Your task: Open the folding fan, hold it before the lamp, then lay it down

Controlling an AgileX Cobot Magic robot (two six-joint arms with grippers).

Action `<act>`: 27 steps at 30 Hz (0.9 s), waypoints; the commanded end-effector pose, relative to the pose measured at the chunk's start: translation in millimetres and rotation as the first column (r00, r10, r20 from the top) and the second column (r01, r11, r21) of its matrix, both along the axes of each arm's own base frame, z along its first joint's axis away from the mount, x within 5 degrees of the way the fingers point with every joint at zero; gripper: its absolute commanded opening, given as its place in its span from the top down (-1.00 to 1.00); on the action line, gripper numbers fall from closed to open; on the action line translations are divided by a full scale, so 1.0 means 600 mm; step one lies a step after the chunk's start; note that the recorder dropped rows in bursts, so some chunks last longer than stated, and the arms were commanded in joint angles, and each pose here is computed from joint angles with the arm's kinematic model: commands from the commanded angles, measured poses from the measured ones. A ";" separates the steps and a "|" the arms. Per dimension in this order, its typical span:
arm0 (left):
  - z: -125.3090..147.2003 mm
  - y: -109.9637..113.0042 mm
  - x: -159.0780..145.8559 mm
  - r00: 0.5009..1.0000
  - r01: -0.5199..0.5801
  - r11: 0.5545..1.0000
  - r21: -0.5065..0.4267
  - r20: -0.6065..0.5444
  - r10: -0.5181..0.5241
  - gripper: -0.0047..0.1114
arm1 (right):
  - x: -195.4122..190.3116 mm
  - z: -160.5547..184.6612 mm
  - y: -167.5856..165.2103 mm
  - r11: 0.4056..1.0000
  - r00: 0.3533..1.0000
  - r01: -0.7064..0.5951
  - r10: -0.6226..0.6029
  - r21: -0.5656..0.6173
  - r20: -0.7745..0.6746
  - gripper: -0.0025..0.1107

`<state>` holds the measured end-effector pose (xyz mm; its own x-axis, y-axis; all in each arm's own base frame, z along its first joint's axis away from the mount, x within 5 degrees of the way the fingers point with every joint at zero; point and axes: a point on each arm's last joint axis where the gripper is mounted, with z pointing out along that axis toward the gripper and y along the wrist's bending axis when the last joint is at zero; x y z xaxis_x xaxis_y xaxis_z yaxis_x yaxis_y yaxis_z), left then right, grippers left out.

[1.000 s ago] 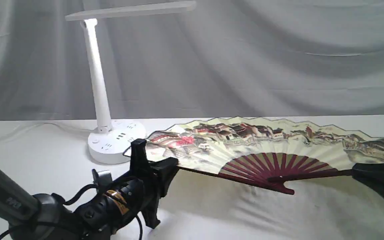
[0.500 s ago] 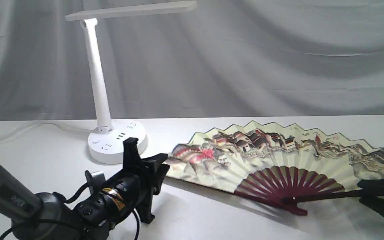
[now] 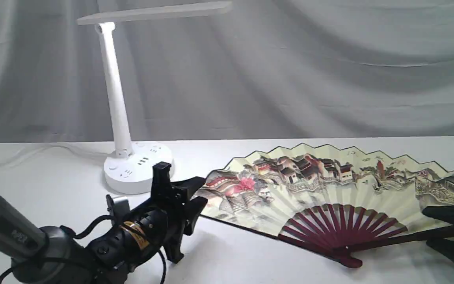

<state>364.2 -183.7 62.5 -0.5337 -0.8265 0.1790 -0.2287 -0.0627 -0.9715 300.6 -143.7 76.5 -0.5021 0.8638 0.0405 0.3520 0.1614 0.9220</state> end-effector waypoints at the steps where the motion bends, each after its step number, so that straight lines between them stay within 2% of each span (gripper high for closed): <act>1: 0.003 0.004 0.003 0.999 0.044 0.999 -0.003 -0.002 -0.044 0.24 | -0.004 -0.005 -0.002 0.999 1.000 -0.013 0.012 -0.031 -0.029 0.04; 8: 0.039 0.004 0.004 0.995 0.104 0.994 0.015 -0.001 -0.104 0.29 | -0.013 0.021 -0.005 0.991 0.992 -0.057 0.041 -0.124 -0.122 0.05; 12: 0.071 0.003 0.002 0.991 0.130 0.987 0.098 -0.031 -0.128 0.29 | -0.021 0.056 -0.010 0.968 0.985 -0.081 0.041 -0.237 -0.169 0.05; 15: 0.084 0.005 -0.004 0.984 0.172 0.961 0.218 -0.087 -0.156 0.29 | -0.028 0.085 -0.015 0.942 0.981 -0.085 0.021 -0.325 -0.193 0.05; 18: 0.097 0.012 -0.011 0.975 0.214 0.917 0.337 -0.129 -0.181 0.29 | -0.036 0.109 -0.013 0.928 0.976 -0.101 0.023 -0.359 -0.216 0.05; 20: 0.103 0.019 -0.015 0.967 0.248 0.869 0.428 -0.156 -0.199 0.29 | -0.041 0.124 -0.006 0.920 0.972 -0.132 0.047 -0.370 -0.229 0.07; 23: 0.118 0.032 -0.023 0.961 0.276 0.774 0.569 -0.191 -0.202 0.29 | -0.047 0.148 0.014 0.893 0.958 -0.203 0.096 -0.401 -0.271 0.12; 25: 0.130 0.039 -0.027 0.960 0.280 0.728 0.625 -0.200 -0.198 0.29 | -0.050 0.165 0.027 0.867 0.952 -0.240 0.122 -0.436 -0.282 0.17; 27: 0.144 0.044 -0.031 0.959 0.284 0.701 0.655 -0.202 -0.201 0.29 | -0.052 0.180 0.040 0.845 0.948 -0.266 0.141 -0.463 -0.286 0.20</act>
